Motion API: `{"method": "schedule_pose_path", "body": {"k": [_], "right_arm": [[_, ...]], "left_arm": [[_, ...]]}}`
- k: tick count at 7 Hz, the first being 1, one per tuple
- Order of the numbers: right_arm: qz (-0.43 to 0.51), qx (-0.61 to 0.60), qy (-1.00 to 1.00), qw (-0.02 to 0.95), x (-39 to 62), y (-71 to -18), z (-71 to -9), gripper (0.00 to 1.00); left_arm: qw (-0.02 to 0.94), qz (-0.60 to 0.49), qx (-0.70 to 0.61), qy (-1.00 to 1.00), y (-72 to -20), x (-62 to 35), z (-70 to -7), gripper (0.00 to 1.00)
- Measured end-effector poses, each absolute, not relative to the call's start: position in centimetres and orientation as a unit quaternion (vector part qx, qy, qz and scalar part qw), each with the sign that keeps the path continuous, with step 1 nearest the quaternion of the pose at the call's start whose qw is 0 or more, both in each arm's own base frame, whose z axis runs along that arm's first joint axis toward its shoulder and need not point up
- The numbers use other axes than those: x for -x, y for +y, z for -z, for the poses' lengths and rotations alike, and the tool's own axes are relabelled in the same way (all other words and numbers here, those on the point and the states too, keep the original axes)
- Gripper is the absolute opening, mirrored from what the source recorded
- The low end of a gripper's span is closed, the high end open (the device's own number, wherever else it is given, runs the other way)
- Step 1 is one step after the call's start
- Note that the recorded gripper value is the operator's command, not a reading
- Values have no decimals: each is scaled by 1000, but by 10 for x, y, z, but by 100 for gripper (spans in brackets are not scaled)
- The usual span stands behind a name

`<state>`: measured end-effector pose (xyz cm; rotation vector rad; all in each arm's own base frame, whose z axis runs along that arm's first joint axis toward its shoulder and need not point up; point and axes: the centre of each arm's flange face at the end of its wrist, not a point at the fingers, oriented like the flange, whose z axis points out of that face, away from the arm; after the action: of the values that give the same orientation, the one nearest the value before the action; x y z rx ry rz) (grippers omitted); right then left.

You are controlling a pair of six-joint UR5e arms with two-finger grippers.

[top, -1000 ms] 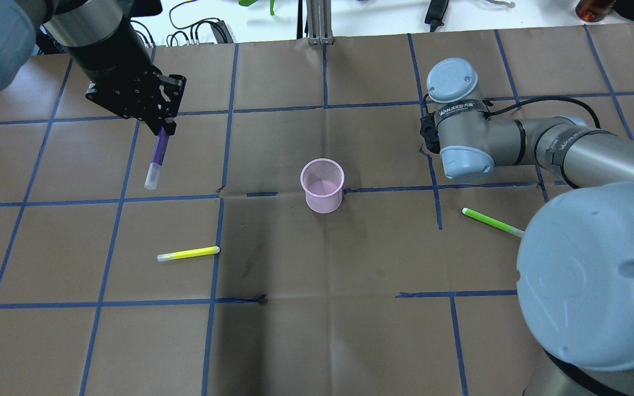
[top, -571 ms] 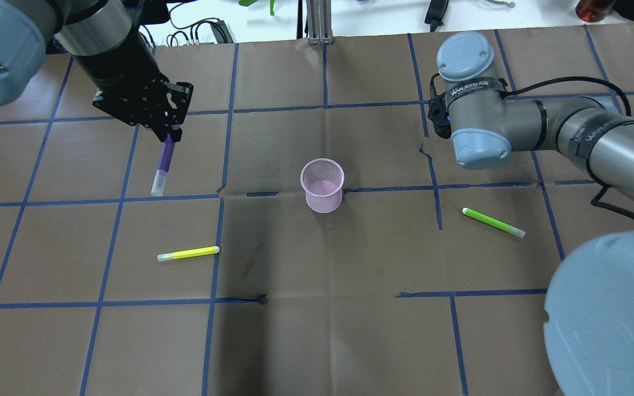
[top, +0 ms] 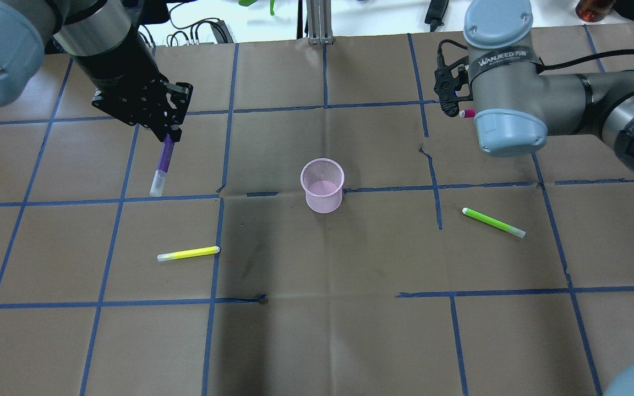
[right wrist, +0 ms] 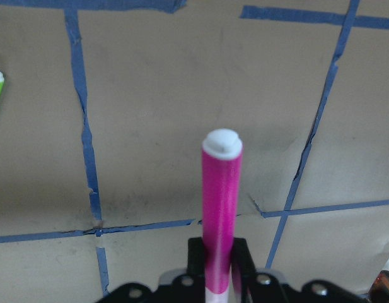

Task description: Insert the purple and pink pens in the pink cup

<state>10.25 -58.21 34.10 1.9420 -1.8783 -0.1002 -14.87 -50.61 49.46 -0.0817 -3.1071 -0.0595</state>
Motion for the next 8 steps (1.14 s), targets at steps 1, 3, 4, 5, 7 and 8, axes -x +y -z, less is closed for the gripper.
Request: {"method": "schedule_pose_path", "body": {"k": [1,3,4,5,7,8], "right_arm": [[17,-698,-687,202,-107,-573,-357,2],[-25,-693,-701,164,-114,-557,-384,2],[-35,-687,-711,145,-117,-550,-397,2],[-33,-677,-725,122,-119,-545,-415,2],[-12,-663,-745,76,-122,-542,-461,2],[-3,-658,-751,58,-124,-540,-478,2]], "left_arm": [[17,19,26,-999,-506,149,-495,0],[19,15,26,-999,-508,149,-494,0],[21,7,24,-999,-511,150,-493,0],[23,-7,25,-999,-516,150,-492,0],[36,-43,44,-997,-518,154,-485,0],[39,-58,64,-996,-517,155,-481,0]]}}
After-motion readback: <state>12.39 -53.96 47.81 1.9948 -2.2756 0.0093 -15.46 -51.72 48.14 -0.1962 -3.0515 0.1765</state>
